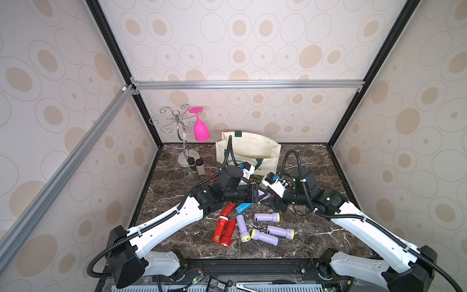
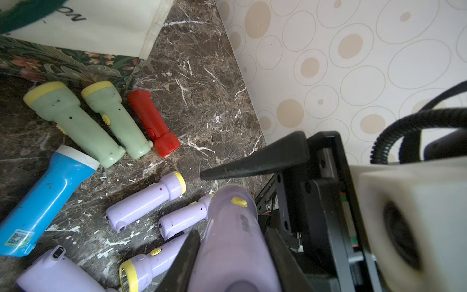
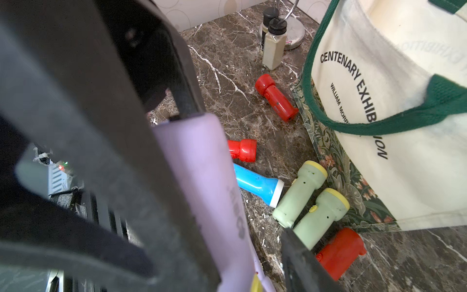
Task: Put the flashlights into the tote bags
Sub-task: Pick up the flashlight from the center of the board.
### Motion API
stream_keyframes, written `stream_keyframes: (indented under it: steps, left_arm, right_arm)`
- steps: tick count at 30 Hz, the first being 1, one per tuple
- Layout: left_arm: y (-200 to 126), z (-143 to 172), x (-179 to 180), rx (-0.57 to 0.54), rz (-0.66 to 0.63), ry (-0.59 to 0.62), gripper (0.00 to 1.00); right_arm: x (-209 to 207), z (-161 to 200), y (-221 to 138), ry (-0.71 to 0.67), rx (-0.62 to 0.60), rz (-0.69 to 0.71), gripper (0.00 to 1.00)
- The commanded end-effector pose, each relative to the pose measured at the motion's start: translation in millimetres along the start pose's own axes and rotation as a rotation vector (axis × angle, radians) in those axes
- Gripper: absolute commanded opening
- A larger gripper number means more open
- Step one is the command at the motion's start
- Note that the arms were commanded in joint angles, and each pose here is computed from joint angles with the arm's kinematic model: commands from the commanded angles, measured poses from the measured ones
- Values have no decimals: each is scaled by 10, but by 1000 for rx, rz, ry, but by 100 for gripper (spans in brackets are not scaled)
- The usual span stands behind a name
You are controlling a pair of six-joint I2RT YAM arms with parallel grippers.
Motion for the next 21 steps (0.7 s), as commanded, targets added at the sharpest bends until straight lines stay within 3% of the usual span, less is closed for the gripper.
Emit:
stream_keyframes:
  steps: [1, 8, 9, 11, 12, 13, 15, 18, 21]
  left_arm:
    - [-55, -70, -131, -20, 72, 1, 0]
    - [-36, -71, -100, -24, 71, -10, 0]
    - [-39, -73, -98, -31, 73, -14, 4]
    - [-72, -96, -94, -62, 80, -24, 26]
    - [-91, -114, -91, -82, 83, -29, 45]
    - [-112, -125, -85, -103, 80, -35, 62]
    - [-175, -148, -59, -149, 76, -48, 85]
    - [-290, -164, 18, -220, 91, -80, 100]
    - [-384, -155, 88, -272, 79, -93, 100]
  right_arm:
    - [-41, -58, -29, -34, -11, 51, 53]
    - [-17, -74, -56, -41, -32, 37, 21]
    - [-13, -66, -63, -38, -32, 39, 15]
    - [-11, -56, -80, -28, -33, 52, 5]
    - [-14, -46, -88, -16, -32, 66, 1]
    - [-26, -31, -97, 4, -33, 91, 0]
    - [-22, 1, -117, 24, -33, 113, 0]
    - [-12, 48, -148, 63, -11, 128, 0]
    - [-25, 84, -186, 112, 16, 168, 0]
Point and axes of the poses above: each gripper's point midway between its finger pads, its own y axis out along the fingers, its own x axis along the line the jaws close on, z = x × y, the point moved 10 cm from there along -y, back along the fingers, and after that the axes turned 6 degrees about -y, right-handed, at the moved point
